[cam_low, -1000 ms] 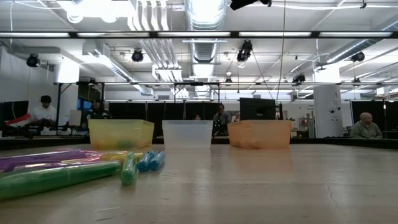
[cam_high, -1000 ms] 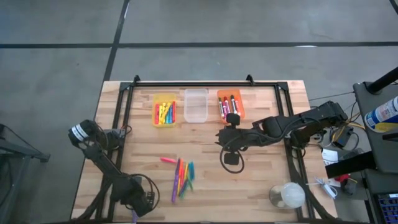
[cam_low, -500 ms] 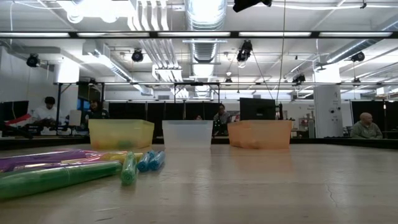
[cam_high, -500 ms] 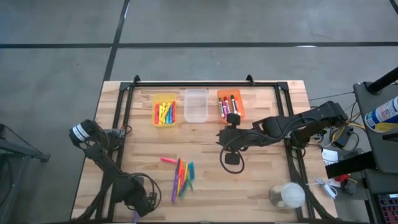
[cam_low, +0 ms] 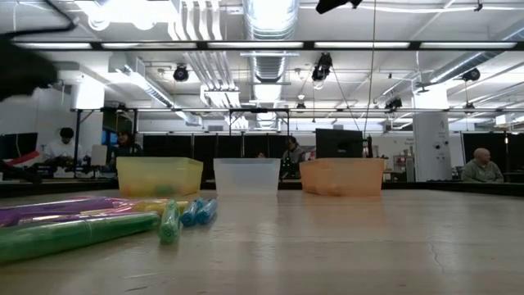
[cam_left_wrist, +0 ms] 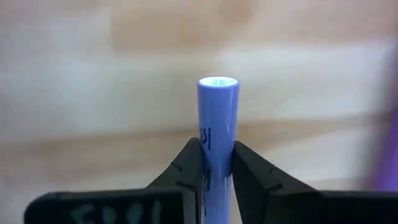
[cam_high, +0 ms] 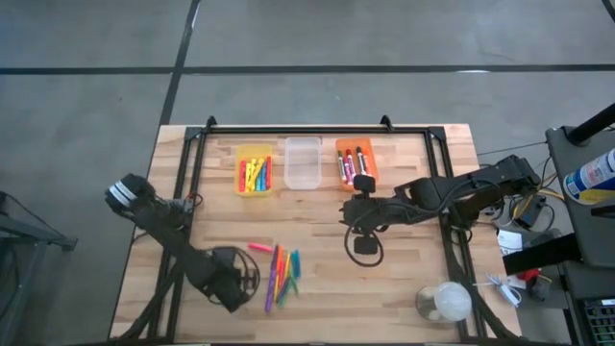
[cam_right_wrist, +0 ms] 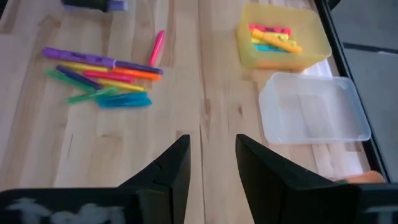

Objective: Pick & Place Markers
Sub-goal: Put the light purple highlighter pen into the yellow bin

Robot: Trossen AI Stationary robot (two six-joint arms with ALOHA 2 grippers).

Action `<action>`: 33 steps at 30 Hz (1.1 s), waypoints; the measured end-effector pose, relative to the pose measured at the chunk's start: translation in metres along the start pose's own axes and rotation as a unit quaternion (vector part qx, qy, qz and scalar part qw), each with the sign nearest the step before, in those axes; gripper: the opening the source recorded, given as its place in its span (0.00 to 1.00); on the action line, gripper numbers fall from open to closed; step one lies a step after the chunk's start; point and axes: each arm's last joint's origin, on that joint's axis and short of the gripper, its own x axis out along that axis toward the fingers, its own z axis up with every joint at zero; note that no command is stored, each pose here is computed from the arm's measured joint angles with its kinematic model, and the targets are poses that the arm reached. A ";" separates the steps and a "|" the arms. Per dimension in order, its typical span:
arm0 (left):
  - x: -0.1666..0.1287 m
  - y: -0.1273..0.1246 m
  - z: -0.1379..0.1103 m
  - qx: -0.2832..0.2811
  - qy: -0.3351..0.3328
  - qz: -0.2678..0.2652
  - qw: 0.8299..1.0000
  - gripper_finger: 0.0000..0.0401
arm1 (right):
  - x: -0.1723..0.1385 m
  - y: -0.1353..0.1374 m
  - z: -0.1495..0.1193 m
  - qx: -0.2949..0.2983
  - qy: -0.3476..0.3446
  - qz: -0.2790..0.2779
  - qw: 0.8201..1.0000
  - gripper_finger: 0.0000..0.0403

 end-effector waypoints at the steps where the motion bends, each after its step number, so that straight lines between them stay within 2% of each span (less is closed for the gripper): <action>1: -0.007 0.000 0.007 0.003 -0.015 -0.009 1.000 0.14 | 0.000 -0.001 0.001 0.001 -0.004 0.000 1.000 0.30; 5: -0.027 0.004 0.043 -0.007 -0.055 -0.017 0.998 0.14 | 0.001 -0.003 0.005 0.019 -0.024 -0.001 1.000 0.30; 8: -0.045 0.003 0.068 0.013 -0.085 -0.063 0.994 0.14 | 0.001 -0.004 0.009 0.029 -0.043 0.001 0.999 0.30; 14: -0.079 0.003 0.132 0.033 -0.174 -0.131 0.975 0.14 | 0.001 -0.006 0.015 0.064 -0.072 -0.003 0.995 0.30; 21: -0.108 0.011 0.217 0.022 -0.226 -0.158 0.961 0.14 | 0.001 -0.014 0.018 0.092 -0.095 -0.086 0.987 0.30; 24: -0.112 0.015 0.257 0.022 -0.223 -0.174 0.959 0.14 | 0.002 -0.019 0.019 0.097 -0.098 -0.107 0.985 0.30; 27: -0.109 0.029 0.296 -0.004 -0.215 -0.162 0.963 0.14 | 0.004 -0.026 0.020 0.100 -0.095 -0.116 0.984 0.30; 31: -0.093 0.048 0.337 -0.043 -0.158 -0.153 0.975 0.14 | 0.007 -0.036 0.020 0.086 -0.089 -0.131 0.984 0.30; 33: -0.082 0.049 0.351 -0.047 -0.130 -0.156 0.978 0.14 | 0.008 -0.041 0.020 0.082 -0.086 -0.137 0.983 0.30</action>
